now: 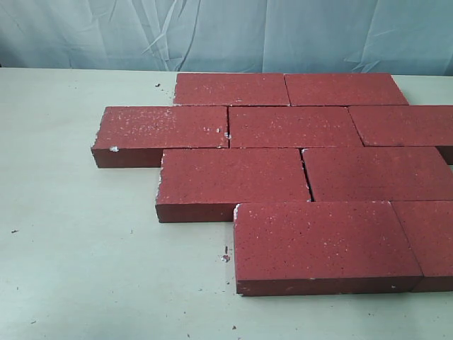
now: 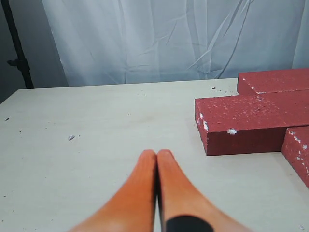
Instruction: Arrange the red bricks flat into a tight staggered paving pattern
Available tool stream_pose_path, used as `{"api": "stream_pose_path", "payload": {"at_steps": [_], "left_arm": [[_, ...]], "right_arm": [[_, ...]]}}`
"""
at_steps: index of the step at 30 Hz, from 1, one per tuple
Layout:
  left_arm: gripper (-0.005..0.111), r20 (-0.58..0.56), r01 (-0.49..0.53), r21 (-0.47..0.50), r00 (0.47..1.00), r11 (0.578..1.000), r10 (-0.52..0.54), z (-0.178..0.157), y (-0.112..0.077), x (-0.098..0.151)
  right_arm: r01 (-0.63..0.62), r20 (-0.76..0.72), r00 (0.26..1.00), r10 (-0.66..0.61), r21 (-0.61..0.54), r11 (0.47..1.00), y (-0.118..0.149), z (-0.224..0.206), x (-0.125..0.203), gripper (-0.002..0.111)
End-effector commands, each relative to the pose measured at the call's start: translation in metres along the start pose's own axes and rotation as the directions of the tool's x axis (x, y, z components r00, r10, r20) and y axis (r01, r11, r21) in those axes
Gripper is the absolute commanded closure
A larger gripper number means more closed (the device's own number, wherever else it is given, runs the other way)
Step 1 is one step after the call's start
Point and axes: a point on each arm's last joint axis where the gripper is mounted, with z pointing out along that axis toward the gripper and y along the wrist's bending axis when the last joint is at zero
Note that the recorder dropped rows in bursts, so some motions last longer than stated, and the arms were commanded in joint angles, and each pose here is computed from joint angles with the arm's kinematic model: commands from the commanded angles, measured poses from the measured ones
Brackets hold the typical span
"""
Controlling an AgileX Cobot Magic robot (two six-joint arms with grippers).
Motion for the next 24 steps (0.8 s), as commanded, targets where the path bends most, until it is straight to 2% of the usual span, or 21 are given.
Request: {"api": "stream_pose_path", "payload": {"at_steps": [1, 22, 24], "left_arm": [[0.107, 0.0, 0.01, -0.002, 1.0, 1.0, -0.01, -0.0001, 0.0, 0.0013], [0.107, 0.0, 0.01, -0.002, 1.0, 1.0, -0.01, -0.0001, 0.0, 0.0013], [0.107, 0.0, 0.01, -0.002, 1.0, 1.0, -0.01, -0.0001, 0.0, 0.0013]], "right_arm": [[0.001, 0.013, 1.0, -0.001, 0.004, 1.0, -0.0007, -0.0002, -0.0003, 0.109], [0.001, 0.013, 1.0, -0.001, 0.004, 1.0, -0.0007, -0.0002, -0.0003, 0.109], [0.05, 0.029, 0.998, -0.051, 0.021, 0.999, -0.0021, -0.0034, -0.0016, 0.109]]}}
